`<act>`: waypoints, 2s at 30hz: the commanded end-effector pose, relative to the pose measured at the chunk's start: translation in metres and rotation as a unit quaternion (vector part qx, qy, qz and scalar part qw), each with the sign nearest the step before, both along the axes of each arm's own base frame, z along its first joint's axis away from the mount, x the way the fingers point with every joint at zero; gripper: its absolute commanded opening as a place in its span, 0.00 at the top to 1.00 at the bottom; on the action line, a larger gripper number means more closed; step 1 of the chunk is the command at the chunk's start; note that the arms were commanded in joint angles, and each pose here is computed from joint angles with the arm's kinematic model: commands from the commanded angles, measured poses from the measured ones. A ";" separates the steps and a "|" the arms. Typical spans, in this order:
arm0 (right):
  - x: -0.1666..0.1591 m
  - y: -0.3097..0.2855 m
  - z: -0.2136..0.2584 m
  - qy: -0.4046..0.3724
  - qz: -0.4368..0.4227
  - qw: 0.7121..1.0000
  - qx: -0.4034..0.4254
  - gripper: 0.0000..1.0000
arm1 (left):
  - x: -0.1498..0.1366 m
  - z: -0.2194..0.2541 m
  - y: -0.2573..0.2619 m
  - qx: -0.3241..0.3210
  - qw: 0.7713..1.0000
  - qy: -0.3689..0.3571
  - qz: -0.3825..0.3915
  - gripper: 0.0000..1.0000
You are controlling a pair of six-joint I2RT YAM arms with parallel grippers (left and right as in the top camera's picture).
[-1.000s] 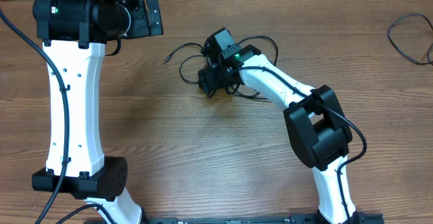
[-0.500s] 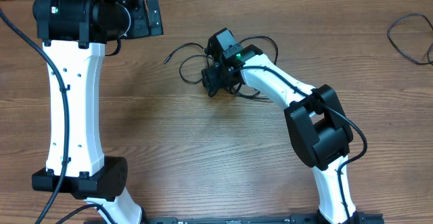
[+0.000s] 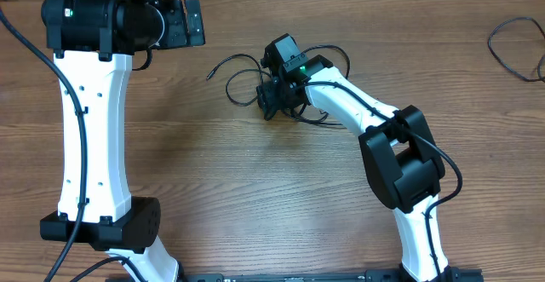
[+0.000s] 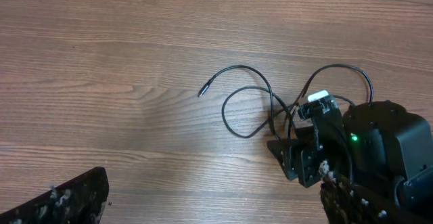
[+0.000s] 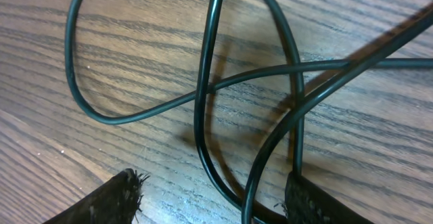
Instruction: Untangle cables
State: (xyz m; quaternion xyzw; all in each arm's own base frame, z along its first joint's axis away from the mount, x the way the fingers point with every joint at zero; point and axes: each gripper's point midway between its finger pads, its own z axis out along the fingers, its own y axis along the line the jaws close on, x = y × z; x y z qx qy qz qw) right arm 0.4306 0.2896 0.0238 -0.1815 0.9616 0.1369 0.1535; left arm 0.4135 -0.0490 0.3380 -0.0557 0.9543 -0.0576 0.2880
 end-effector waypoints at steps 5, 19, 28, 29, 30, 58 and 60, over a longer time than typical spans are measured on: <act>-0.006 -0.003 -0.025 0.025 0.001 1.000 -0.010 0.33 | 0.002 -0.003 -0.004 0.002 1.000 0.003 -0.010 0.00; 0.005 -0.031 -0.054 0.046 -0.027 0.998 -0.024 0.33 | 0.001 -0.003 -0.004 0.005 1.000 0.004 -0.013 0.00; 0.019 -0.061 -0.054 0.056 -0.060 0.997 -0.014 0.34 | 0.000 -0.004 -0.003 0.006 1.000 0.007 -0.015 0.00; 0.019 -0.060 -0.054 0.056 -0.060 0.997 -0.012 0.35 | 0.000 -0.004 -0.003 0.006 1.000 0.006 -0.015 0.00; 0.019 -0.060 -0.054 0.056 -0.060 0.997 -0.012 0.36 | 0.000 -0.004 -0.003 0.006 1.000 0.006 -0.014 0.00; -0.007 -0.029 -0.086 0.076 -0.022 0.997 -0.026 0.96 | -0.001 -0.004 -0.003 0.013 1.000 0.008 -0.024 0.00; -0.010 -0.031 -0.093 0.082 -0.022 0.996 -0.030 0.96 | -0.001 -0.004 -0.003 0.013 1.000 0.008 -0.023 0.00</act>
